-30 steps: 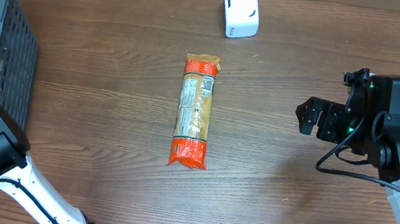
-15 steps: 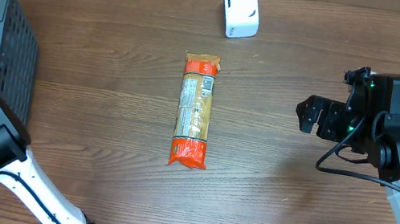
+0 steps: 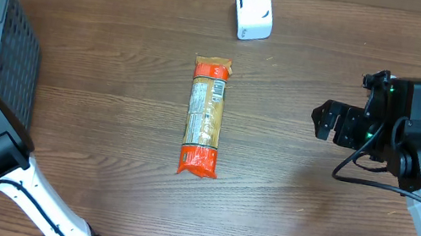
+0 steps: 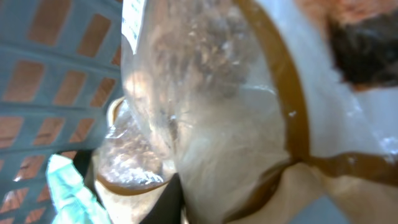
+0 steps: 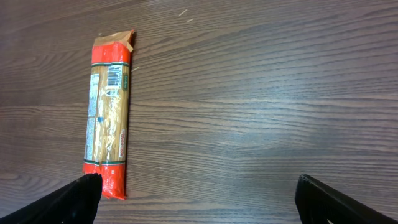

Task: Scan the item barcode
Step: 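Reach into the basket and grasp the clear bag of mushrooms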

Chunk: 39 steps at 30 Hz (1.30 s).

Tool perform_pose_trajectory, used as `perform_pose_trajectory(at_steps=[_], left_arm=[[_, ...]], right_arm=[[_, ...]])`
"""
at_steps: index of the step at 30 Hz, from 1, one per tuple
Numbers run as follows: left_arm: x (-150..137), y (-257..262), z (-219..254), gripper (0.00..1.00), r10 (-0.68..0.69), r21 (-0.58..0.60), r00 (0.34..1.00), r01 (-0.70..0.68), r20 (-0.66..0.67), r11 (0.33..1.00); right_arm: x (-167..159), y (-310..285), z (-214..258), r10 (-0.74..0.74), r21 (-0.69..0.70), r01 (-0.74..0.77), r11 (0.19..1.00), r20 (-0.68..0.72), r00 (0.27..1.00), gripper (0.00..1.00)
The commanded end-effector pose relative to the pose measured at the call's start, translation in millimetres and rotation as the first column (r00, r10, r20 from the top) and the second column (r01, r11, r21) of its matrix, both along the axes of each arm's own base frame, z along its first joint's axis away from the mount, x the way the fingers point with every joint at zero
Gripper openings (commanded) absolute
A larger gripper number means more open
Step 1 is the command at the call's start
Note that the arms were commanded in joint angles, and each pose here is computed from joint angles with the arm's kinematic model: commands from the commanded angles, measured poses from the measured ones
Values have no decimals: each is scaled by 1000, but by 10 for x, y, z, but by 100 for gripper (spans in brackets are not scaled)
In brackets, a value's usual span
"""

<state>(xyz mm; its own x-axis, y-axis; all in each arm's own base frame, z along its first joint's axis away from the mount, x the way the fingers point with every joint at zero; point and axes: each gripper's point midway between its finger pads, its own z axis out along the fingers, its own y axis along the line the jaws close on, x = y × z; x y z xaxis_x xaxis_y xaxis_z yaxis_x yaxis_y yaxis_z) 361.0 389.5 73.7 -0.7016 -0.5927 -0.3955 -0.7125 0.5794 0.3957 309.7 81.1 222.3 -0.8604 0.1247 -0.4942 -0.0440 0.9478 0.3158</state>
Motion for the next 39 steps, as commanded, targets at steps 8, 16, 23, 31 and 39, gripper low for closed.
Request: perform_pose_trajectory(at_steps=[8,16,23,31,39], left_arm=[[30,27,297,4,48,42,997,-51,68,998],[301,-261,1329,4,-29,23,929,22,370,1000],[340,-665,1596,4,-42,-114,869,113,493,987],[401,-812,1525,16,-51,-185,857,168,512,968],[289,-502,972,100,19,-165,933,44,358,985]], right_arm=[[52,-8,98,-6,5,6,1000,32,999,100],[73,-6,113,-6,7,6,1000,43,999,100],[75,-5,115,-6,7,6,1000,44,999,100],[73,-6,113,-6,6,6,1000,43,999,100],[74,-6,114,-6,6,6,1000,43,999,100]])
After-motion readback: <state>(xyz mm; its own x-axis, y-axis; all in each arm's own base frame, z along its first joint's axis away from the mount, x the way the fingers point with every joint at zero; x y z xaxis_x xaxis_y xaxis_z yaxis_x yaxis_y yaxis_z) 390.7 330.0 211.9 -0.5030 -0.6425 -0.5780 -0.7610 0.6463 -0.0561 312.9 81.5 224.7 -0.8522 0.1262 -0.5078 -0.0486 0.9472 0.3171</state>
